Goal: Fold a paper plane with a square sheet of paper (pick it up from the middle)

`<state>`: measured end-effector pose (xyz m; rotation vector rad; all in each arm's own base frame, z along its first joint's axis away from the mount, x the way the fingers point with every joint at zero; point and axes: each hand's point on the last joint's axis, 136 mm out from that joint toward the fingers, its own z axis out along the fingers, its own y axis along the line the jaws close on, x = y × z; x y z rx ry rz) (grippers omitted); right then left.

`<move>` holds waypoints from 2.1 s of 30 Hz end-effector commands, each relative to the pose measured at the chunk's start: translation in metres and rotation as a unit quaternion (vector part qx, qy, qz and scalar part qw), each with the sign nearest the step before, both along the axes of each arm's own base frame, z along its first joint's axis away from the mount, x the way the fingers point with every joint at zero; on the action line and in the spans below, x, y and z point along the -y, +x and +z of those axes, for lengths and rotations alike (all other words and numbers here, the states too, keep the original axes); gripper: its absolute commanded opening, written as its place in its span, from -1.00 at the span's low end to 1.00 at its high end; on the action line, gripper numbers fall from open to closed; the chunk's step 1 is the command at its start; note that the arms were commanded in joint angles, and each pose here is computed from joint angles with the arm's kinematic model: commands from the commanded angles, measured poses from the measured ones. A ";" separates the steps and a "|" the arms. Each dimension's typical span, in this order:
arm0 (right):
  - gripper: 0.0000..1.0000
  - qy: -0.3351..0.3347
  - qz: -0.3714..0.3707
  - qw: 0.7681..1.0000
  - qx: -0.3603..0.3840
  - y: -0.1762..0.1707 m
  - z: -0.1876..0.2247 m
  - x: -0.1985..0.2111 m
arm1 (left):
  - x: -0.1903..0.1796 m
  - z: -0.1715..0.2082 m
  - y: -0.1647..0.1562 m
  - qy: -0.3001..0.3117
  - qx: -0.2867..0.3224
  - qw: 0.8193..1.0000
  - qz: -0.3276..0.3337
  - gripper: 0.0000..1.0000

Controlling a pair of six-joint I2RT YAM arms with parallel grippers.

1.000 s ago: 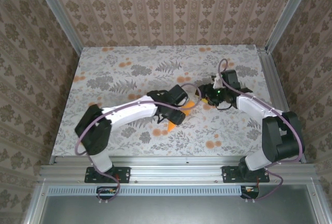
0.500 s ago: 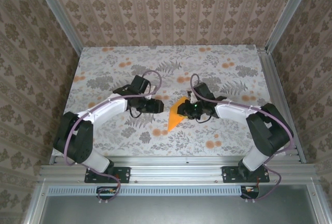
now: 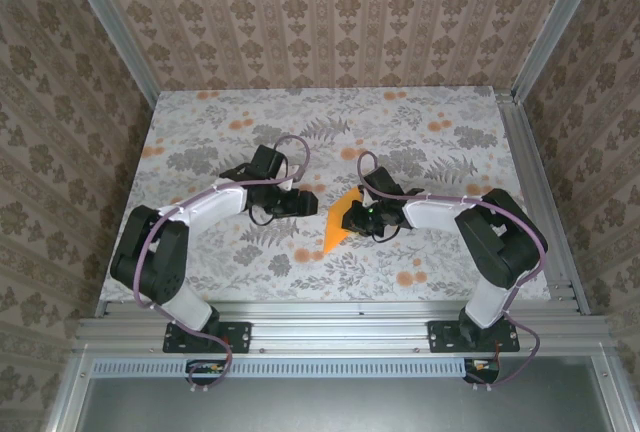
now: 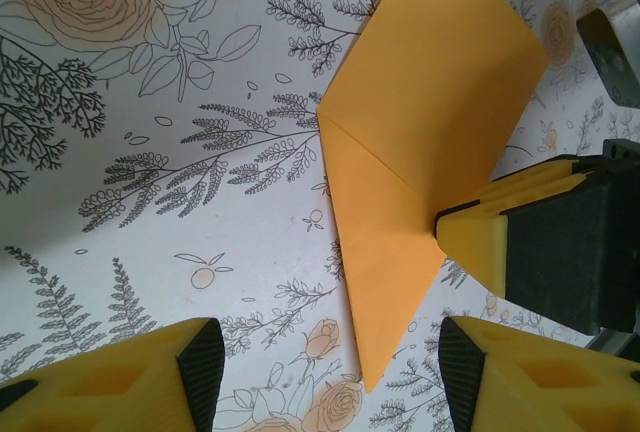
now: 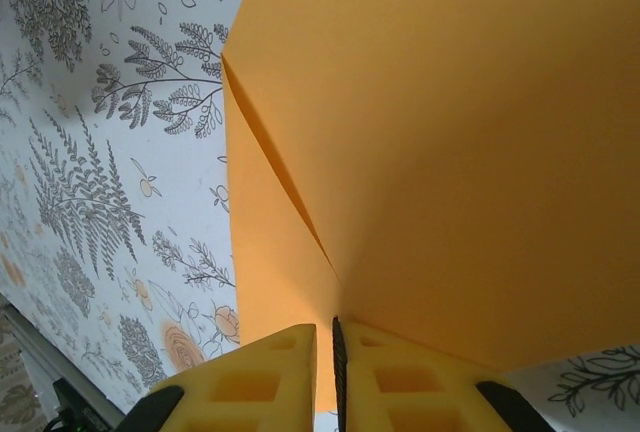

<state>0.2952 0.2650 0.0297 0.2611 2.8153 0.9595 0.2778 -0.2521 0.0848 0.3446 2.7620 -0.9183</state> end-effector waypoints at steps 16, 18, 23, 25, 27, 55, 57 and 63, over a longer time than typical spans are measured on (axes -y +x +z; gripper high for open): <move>-1.00 0.010 -0.022 1.000 0.003 -0.018 -0.031 0.022 | 0.030 -0.011 0.000 -0.050 -0.025 0.998 -0.005 0.22; -1.00 0.017 -0.024 1.000 0.005 -0.019 -0.033 0.024 | 0.035 -0.015 -0.001 -0.054 -0.029 0.998 -0.006 0.22; -1.00 0.024 -0.030 0.999 0.004 -0.023 -0.038 0.029 | 0.043 -0.027 0.002 -0.058 -0.045 0.997 0.010 0.16; -1.00 0.026 -0.030 0.999 0.004 -0.025 -0.040 0.031 | 0.045 -0.031 0.004 -0.056 -0.049 0.997 0.022 0.11; -1.00 0.028 -0.031 0.999 0.005 -0.026 -0.041 0.031 | 0.049 -0.034 0.007 -0.059 -0.051 0.996 0.035 0.07; -1.00 0.026 -0.033 0.999 0.013 -0.026 -0.042 0.038 | 0.074 -0.042 0.013 -0.036 -0.035 0.998 0.041 -0.59; -1.00 0.026 -0.032 0.999 0.013 -0.026 -0.041 0.038 | 0.074 -0.042 0.011 -0.032 -0.034 0.998 0.037 -0.68; -1.00 0.028 -0.032 0.999 0.016 -0.023 -0.038 0.036 | 0.071 -0.043 0.009 -0.019 -0.033 0.999 0.028 -0.88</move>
